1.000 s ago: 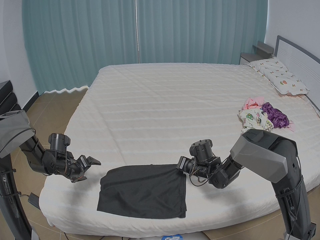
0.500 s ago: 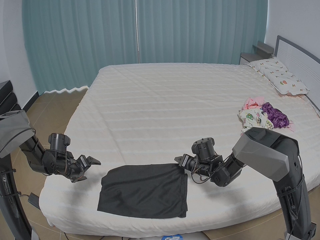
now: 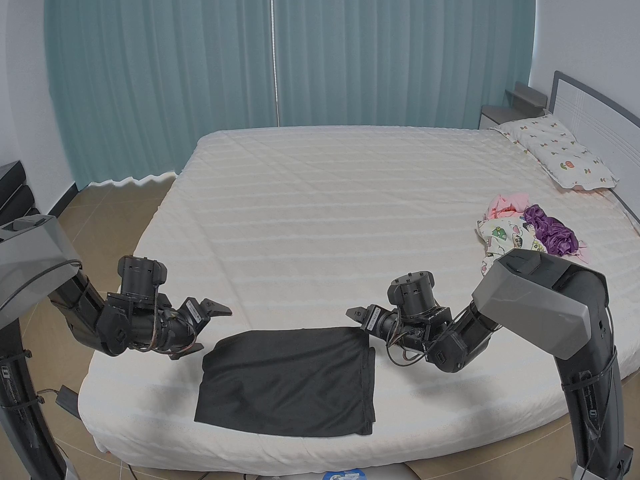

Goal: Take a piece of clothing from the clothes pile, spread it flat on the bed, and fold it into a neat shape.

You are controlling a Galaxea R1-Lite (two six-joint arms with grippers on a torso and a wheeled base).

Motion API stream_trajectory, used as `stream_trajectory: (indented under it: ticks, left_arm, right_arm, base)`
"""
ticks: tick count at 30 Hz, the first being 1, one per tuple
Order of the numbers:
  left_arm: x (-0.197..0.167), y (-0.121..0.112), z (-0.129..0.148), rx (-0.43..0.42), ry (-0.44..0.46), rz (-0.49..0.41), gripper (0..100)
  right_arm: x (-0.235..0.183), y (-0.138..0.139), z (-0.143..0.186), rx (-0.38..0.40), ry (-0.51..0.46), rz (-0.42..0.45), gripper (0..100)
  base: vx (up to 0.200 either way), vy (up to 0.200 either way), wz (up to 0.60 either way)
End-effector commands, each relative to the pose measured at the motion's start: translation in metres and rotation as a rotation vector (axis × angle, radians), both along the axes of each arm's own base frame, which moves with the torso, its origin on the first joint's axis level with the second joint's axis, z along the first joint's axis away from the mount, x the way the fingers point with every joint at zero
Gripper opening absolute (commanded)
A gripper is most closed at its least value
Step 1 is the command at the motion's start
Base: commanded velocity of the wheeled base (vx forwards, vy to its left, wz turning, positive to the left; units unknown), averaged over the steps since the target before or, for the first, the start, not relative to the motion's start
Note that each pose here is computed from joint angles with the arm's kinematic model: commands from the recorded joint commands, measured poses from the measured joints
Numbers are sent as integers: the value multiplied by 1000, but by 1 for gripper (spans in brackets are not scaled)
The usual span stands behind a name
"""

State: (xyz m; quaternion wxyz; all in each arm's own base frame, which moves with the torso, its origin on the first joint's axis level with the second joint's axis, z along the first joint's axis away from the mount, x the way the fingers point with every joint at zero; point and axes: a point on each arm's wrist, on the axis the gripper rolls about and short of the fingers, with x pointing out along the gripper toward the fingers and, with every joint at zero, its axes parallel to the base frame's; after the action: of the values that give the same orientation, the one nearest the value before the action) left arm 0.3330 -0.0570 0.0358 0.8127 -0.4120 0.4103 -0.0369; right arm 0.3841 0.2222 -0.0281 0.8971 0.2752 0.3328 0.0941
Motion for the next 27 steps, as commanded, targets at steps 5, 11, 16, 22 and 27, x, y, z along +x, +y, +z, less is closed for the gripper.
stream_trajectory:
  ticks: [5,11,16,22,27]
  left_arm:
    - [-10,-24,-27,42,-8,-36,100]
    - [-6,-25,-41,94,-8,-80,100]
    - [5,-23,-53,165,-34,-26,100]
    - [11,-16,-55,157,-82,22,100]
    - [-4,-6,-19,101,-132,97,100]
  right_arm:
    - [-2,-1,7,15,-2,-7,100]
    - [-2,-2,6,14,-1,-8,100]
    - [0,-4,9,18,-7,-14,100]
    - [2,-15,26,31,-32,-40,100]
    - [-5,-41,55,34,-56,-81,100]
  base:
    - [0,0,0]
    - [0,0,0]
    - [0,0,0]
    - [0,0,0]
    - [0,0,0]
